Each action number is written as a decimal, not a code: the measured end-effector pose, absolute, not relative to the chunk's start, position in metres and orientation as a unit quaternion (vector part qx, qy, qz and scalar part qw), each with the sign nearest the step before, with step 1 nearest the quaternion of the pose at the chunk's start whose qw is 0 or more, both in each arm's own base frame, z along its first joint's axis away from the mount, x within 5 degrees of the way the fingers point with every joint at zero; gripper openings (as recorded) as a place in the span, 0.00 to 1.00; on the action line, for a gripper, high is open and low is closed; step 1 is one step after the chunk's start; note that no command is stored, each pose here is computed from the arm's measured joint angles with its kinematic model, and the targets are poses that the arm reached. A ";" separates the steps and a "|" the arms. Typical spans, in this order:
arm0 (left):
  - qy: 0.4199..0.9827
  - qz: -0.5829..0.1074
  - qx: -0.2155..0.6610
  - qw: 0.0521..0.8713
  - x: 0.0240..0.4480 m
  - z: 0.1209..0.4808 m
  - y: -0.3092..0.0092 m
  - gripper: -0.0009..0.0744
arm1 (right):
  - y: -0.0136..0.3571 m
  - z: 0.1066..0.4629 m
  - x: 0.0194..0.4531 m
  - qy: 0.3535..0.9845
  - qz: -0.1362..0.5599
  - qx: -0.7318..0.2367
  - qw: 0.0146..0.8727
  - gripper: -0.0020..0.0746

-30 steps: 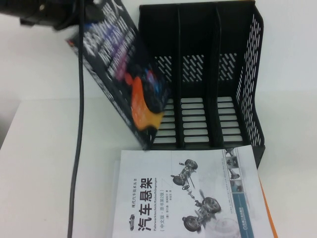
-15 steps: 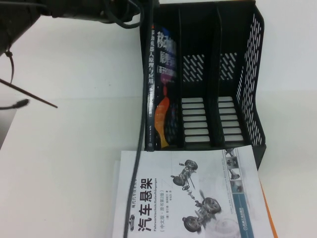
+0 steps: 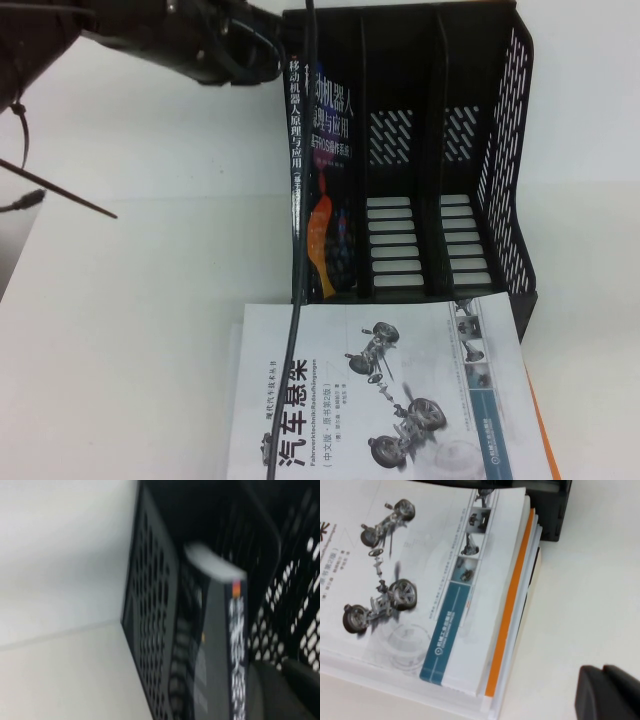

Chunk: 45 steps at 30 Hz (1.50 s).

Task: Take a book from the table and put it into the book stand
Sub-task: Place the book on the book shelf

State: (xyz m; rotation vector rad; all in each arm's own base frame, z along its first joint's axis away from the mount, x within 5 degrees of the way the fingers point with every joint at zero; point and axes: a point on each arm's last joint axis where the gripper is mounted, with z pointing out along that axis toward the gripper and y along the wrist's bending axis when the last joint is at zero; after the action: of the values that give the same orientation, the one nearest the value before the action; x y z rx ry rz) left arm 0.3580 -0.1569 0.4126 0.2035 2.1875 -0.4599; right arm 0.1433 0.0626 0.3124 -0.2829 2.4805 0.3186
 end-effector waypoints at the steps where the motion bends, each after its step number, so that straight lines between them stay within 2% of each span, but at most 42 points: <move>1: 0.882 -0.184 0.081 0.426 0.358 0.411 -0.157 0.11 | 0.063 0.312 0.143 0.938 0.122 -0.107 0.306 0.03; 7: 0.896 -0.186 0.060 0.398 0.369 0.392 -0.162 0.55 | 0.064 0.312 0.142 0.940 0.128 -0.104 0.299 0.03; 9: 0.898 -0.191 0.056 0.393 0.373 0.386 -0.164 0.63 | 0.064 0.312 0.141 0.941 0.130 -0.103 0.296 0.03; 12: 0.900 -0.204 0.048 0.382 0.381 0.375 -0.170 0.67 | 0.064 0.311 0.141 0.941 0.133 -0.103 0.294 0.03; 18: 0.899 -0.216 0.036 0.378 0.396 0.355 -0.177 0.66 | 0.064 0.311 0.141 0.942 0.133 -0.102 0.292 0.03; 23: 0.893 -0.220 0.031 0.392 0.404 0.349 -0.180 0.57 | 0.064 0.311 0.141 0.942 0.133 -0.103 0.291 0.03; 26: 0.891 -0.220 0.029 0.396 0.408 0.344 -0.181 0.44 | 0.064 0.311 0.141 0.942 0.133 -0.103 0.291 0.03; 30: 0.887 -0.222 0.027 0.404 0.411 0.343 -0.182 0.16 | 0.064 0.309 0.140 0.943 0.132 -0.102 0.287 0.03; 41: 0.873 -0.227 0.027 0.430 0.412 0.347 -0.185 0.16 | 0.064 0.300 0.138 0.948 0.128 -0.102 0.274 0.03; 45: 0.850 -0.239 0.038 0.469 0.403 0.365 -0.193 0.16 | 0.064 0.300 0.138 0.948 0.128 -0.102 0.274 0.03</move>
State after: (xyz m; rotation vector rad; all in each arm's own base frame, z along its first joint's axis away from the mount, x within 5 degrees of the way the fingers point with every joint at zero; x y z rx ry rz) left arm 0.4034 -0.1927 0.3648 0.0935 2.0837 -0.5853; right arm 0.1385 0.0635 0.2999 -0.2750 2.5489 0.3454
